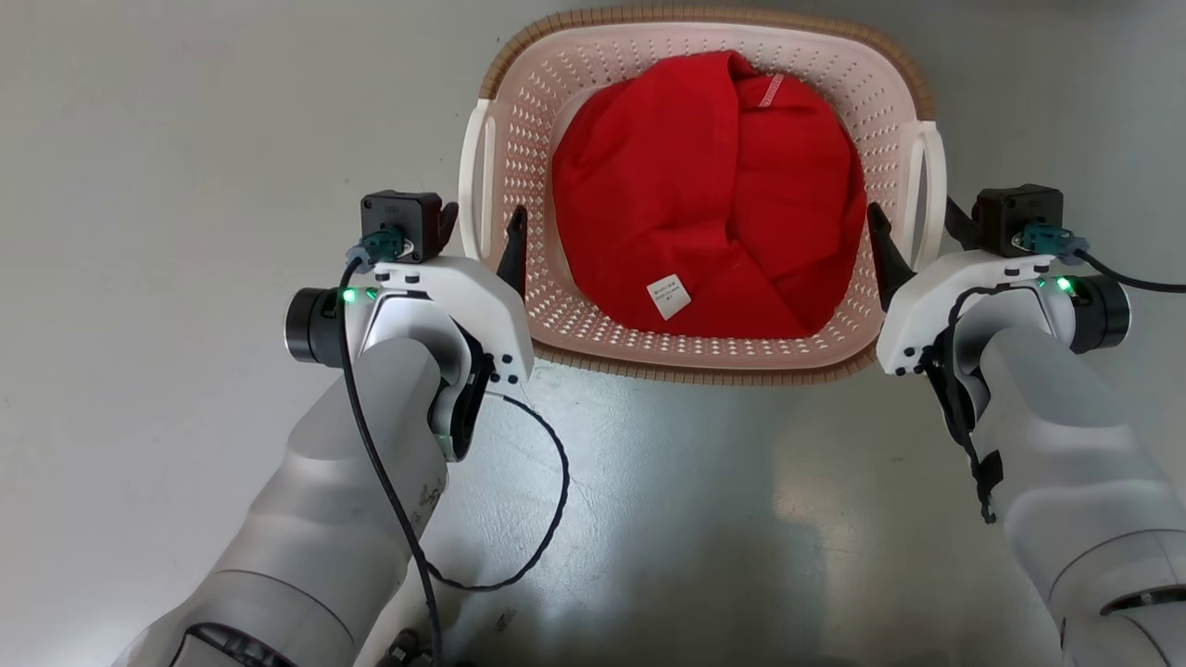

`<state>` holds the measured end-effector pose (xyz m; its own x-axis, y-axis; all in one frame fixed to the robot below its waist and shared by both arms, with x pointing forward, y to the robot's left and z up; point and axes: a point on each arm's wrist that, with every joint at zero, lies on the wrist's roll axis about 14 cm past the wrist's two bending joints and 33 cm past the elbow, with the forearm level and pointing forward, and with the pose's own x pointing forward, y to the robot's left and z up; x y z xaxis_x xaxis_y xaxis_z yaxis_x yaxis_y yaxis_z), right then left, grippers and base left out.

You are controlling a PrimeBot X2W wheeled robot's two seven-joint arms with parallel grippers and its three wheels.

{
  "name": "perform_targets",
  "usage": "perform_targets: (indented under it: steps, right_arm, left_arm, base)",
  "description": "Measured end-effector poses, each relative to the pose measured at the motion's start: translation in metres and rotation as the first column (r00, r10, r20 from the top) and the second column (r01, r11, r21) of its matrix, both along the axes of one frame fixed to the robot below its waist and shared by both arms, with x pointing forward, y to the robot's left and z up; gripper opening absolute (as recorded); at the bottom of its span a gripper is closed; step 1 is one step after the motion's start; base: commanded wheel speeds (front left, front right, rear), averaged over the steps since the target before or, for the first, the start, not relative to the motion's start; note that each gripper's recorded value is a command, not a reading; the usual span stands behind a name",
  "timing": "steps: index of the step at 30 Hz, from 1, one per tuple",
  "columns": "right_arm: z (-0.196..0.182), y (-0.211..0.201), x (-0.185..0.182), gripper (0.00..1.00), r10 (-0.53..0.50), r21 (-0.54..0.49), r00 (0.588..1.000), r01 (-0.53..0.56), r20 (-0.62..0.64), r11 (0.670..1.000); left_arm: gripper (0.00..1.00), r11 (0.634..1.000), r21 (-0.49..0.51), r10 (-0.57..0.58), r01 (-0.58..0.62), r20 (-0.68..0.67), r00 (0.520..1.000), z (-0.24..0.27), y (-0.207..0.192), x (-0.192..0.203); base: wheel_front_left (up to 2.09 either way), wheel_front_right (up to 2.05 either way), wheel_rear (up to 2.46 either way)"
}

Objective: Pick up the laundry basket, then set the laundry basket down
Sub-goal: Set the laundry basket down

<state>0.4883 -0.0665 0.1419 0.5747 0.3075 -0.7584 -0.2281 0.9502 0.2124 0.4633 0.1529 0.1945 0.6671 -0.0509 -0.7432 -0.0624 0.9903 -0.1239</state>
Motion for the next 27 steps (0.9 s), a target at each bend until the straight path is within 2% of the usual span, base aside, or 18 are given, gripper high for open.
perform_targets:
  steps: [13,27]
  right_arm:
    - [0.028,-0.003,0.017,1.00,-0.002,-0.003,0.997,0.002,0.072,1.000]
    - [0.087,-0.008,0.030,1.00,-0.029,0.024,0.983,0.025,0.181,0.999]
  left_arm:
    - [1.00,1.000,0.017,0.008,-0.008,0.042,0.999,0.019,0.004,0.009]
    - [1.00,0.999,0.006,0.051,-0.053,0.141,0.989,0.063,0.011,0.016]
  base:
    - [0.00,0.00,0.00]
    - [0.00,0.00,0.00]
